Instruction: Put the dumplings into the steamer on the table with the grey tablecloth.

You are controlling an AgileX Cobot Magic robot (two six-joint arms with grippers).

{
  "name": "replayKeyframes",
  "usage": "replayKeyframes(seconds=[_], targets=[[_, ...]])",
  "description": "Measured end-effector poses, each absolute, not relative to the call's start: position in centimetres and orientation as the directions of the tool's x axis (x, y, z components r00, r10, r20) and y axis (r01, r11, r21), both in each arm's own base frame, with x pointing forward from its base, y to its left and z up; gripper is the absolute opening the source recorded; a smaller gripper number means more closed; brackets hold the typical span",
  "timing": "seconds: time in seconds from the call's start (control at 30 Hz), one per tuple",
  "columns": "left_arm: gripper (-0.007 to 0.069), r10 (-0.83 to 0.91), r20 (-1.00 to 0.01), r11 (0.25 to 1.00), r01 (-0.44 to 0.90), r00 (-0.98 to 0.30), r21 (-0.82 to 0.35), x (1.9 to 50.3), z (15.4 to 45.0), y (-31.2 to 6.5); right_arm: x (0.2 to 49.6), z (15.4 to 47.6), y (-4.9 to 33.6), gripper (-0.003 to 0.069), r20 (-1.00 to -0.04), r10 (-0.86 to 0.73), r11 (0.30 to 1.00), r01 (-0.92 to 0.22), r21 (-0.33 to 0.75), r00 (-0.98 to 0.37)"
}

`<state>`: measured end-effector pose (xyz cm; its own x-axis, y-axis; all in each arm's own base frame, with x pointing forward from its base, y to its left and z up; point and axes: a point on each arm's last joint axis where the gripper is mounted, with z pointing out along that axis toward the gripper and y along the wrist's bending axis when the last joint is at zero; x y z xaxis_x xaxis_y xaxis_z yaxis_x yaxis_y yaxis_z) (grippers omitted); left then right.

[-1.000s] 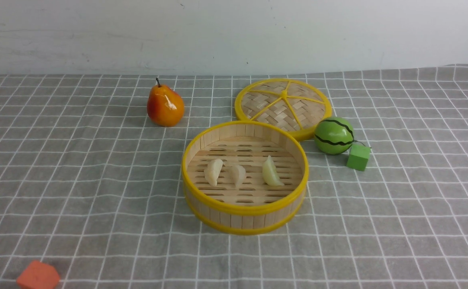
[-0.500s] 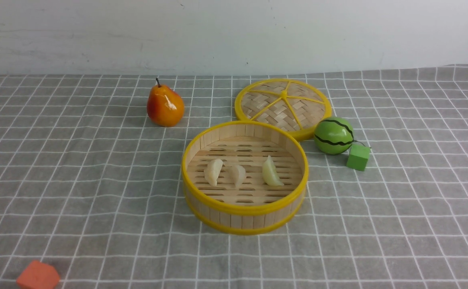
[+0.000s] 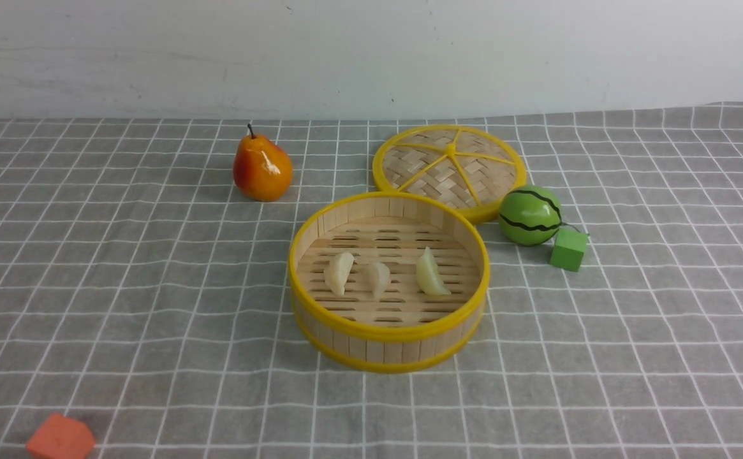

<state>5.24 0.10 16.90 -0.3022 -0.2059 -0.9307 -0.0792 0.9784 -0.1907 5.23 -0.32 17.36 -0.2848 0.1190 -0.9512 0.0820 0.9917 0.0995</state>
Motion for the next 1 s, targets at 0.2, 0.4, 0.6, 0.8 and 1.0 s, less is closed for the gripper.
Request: replayKeyframes(seconds=[0.2,0.4,0.6,0.8,1.0], targets=[[-0.0011,-0.206,-0.931,0.978,-0.079,-0.302,-0.191,5.24,16.89,0.1,5.23,17.36,-0.32,0.0095,-0.951,0.119,0.992,0.082,0.1,-0.285],[-0.0006,-0.206,-0.931,0.978,-0.079,-0.302,-0.191,5.24,16.89,0.1,5.23,17.36,-0.32,0.01,-0.951,0.119,0.992,0.082,0.1,-0.285],[0.0,-0.206,-0.931,0.978,-0.079,-0.302,-0.191,5.24,16.89,0.1,5.23,17.36,-0.32,0.0108,-0.951,0.119,0.992,0.082,0.1,-0.285],[0.0004,-0.206,-0.931,0.978,-0.079,-0.302,-0.191,5.24,16.89,0.1,5.23,17.36,-0.32,0.0117,-0.951,0.119,0.992,0.082,0.1,-0.285],[0.0013,-0.206,-0.931,0.978,-0.079,-0.302,-0.191,5.24,16.89,0.1,5.23,17.36,-0.32,0.0125,-0.951,0.119,0.992,0.082,0.1,-0.285]])
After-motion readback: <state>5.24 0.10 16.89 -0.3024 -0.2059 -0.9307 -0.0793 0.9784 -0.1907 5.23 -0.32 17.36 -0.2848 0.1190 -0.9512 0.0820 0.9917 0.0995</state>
